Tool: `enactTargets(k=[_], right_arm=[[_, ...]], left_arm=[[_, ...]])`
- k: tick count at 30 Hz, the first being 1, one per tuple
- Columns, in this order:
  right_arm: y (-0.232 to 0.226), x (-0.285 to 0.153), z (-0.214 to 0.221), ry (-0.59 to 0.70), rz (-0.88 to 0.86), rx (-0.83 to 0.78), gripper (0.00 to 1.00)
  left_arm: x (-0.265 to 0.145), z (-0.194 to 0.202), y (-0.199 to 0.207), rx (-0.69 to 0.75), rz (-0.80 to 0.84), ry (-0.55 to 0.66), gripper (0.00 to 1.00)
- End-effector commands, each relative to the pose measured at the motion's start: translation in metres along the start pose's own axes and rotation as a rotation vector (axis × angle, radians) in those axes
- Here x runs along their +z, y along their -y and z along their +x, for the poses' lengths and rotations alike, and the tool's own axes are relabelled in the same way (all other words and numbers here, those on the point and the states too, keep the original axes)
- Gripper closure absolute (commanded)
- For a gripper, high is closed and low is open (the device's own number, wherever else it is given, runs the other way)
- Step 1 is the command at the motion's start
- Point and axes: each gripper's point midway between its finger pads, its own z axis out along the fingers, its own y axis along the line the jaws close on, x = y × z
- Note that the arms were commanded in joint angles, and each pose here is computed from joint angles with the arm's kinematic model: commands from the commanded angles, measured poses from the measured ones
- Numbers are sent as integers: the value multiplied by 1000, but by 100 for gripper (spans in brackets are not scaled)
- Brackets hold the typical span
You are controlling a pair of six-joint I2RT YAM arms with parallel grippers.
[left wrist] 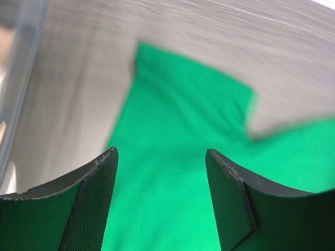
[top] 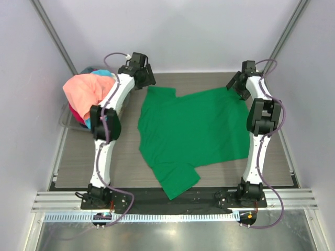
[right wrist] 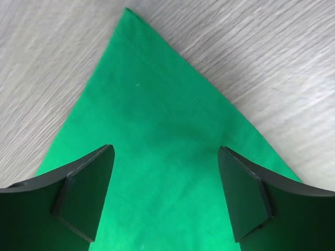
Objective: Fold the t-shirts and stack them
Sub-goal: Flatten the tshirt out, then fold the tshirt
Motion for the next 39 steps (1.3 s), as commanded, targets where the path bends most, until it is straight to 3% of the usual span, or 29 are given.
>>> enactTargets(k=[1, 3, 4, 6, 7, 8, 10, 11, 13, 14, 15, 20, 30, 37, 39], right_arm=[[-30, -87, -57, 139, -143, -37, 12], [-30, -110, -64, 160, -146, -65, 1], [-30, -134, -73, 197, -156, -68, 1], [-18, -149, -62, 180, -132, -87, 0], [-12, -180, -69, 234, -122, -75, 0], [-1, -187, -64, 241, -93, -50, 1], [33, -187, -34, 198, -8, -9, 0], [46, -214, -34, 222, -31, 30, 0], [76, -208, 5, 169, -28, 71, 2], [83, -236, 6, 221, -76, 92, 2], [103, -223, 37, 172, -40, 101, 2], [127, -242, 92, 176, -77, 130, 0], [143, -251, 112, 185, -58, 147, 0], [172, -240, 110, 181, 26, 204, 0], [185, -235, 110, 175, 56, 233, 0]], left_arm=[[-138, -14, 48, 122, 39, 135, 31], [-191, 14, 50, 146, 27, 124, 33], [-192, 52, 34, 163, -13, 42, 33], [-240, 90, 46, 174, 38, 42, 35], [-234, 127, 32, 209, -3, -10, 34], [-248, 160, 45, 223, 33, -41, 34], [-264, 211, 29, 254, 29, -117, 34], [-277, 244, 36, 286, 65, -156, 34], [-286, 293, 23, 266, 81, -231, 34], [-297, 324, 25, 313, 114, -270, 33], [-301, 341, 27, 287, 129, -289, 32], [-309, 428, 7, 329, 157, -430, 30], [-285, 499, 22, 385, 148, -544, 32], [-267, 523, -3, 410, 31, -607, 36], [-264, 525, -8, 421, 21, -606, 52]])
